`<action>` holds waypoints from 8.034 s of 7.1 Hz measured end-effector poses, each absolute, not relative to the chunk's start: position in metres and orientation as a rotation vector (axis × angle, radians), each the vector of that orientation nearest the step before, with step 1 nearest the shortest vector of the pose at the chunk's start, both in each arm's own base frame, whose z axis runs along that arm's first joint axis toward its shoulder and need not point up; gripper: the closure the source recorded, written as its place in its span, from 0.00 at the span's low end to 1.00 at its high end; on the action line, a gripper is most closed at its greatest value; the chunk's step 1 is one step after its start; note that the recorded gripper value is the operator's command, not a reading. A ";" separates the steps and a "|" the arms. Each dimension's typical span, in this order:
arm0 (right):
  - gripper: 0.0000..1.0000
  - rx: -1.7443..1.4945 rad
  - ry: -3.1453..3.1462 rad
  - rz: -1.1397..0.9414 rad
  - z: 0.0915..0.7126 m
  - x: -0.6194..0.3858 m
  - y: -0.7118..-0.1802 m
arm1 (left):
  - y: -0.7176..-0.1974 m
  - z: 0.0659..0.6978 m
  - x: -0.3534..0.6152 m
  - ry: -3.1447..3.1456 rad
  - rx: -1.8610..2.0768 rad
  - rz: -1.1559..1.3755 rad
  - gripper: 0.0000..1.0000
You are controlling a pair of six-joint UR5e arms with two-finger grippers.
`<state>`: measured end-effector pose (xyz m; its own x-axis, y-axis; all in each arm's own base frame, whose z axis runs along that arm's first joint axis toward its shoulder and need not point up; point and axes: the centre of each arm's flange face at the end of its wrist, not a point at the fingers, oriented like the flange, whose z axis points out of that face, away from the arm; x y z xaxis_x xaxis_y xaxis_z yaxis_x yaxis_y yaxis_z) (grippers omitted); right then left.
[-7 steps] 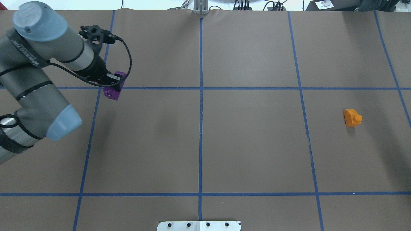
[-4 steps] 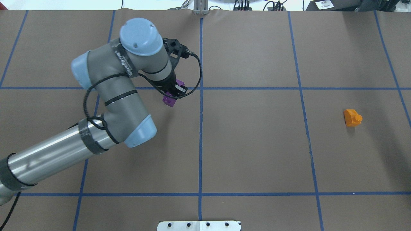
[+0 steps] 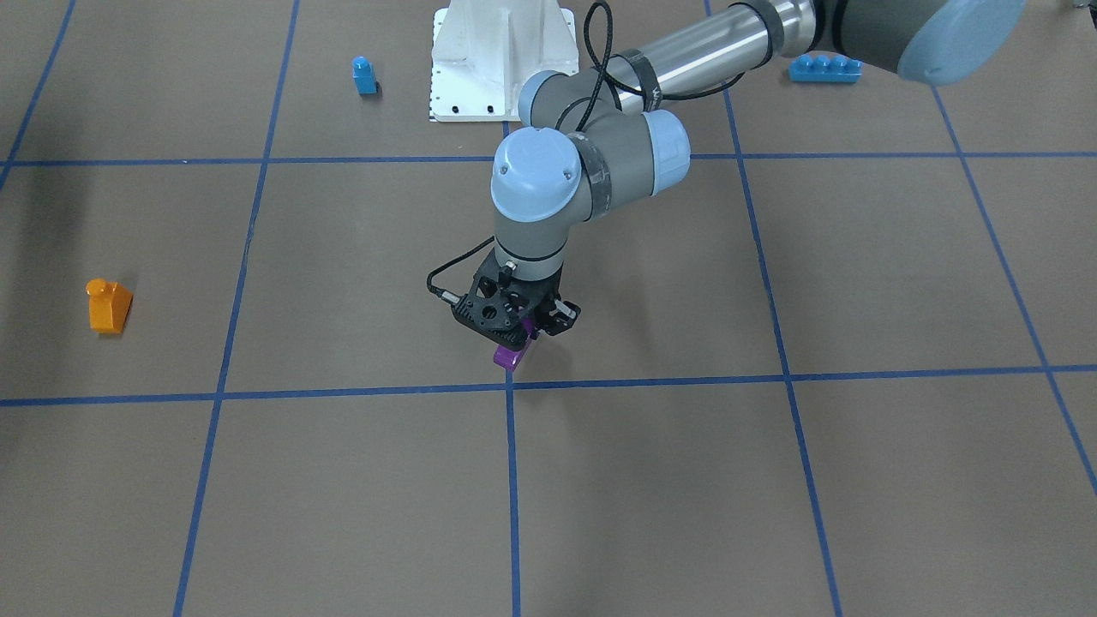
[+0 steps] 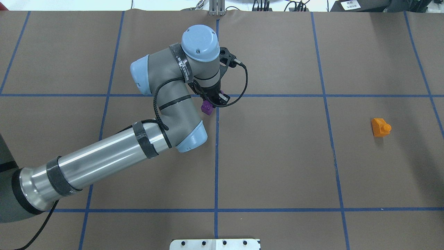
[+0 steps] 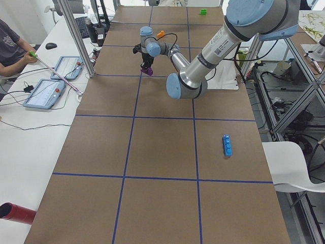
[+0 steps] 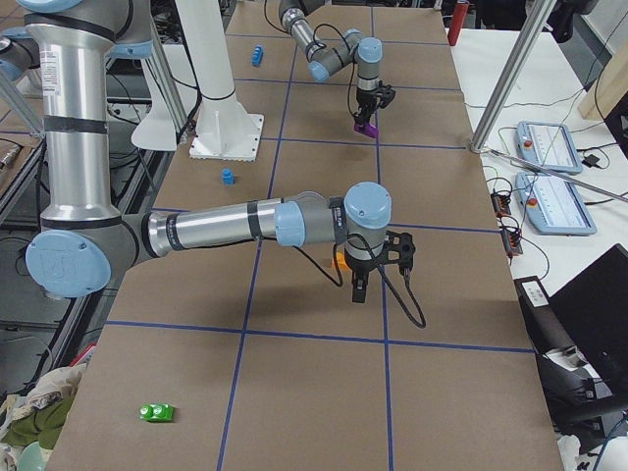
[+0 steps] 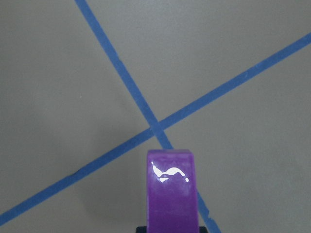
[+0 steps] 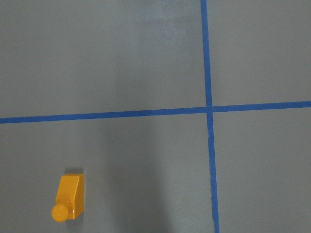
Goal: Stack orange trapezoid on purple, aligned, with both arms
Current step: 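Carry the purple block with the left gripper to the table centre and release, then withdraw the left arm while the right gripper descends onto the orange trapezoid block, then close the right gripper on the orange block and lift it, then carry the orange block with the right gripper above the purple block, then align and lower the orange block onto the purple block with the right gripper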
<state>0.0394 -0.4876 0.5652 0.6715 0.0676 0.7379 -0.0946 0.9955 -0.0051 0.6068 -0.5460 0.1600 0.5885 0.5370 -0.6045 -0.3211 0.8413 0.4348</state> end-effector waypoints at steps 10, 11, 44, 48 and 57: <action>0.00 0.125 -0.851 0.082 0.522 -0.107 -0.481 | -0.652 0.113 0.409 0.891 0.248 0.350 0.00; 0.00 0.119 -0.854 0.079 0.529 -0.139 -0.468 | -0.654 0.119 0.363 0.866 0.256 0.363 0.00; 1.00 -0.307 -0.765 0.707 0.125 -0.597 -0.546 | -0.611 0.528 0.048 0.655 0.108 0.419 0.00; 1.00 -0.343 -0.739 0.751 0.132 -0.611 -0.536 | -0.612 0.530 0.048 0.654 0.106 0.418 0.00; 1.00 -0.334 -0.738 0.723 0.141 -0.615 -0.533 | -0.612 0.529 0.049 0.654 0.106 0.419 0.00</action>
<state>-0.6153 -0.5329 0.1411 0.5164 0.7010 0.4919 -0.4777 0.7125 -0.5139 0.0494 -0.6122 0.5293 0.7133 0.4101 -0.5684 -0.3445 0.9114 0.2253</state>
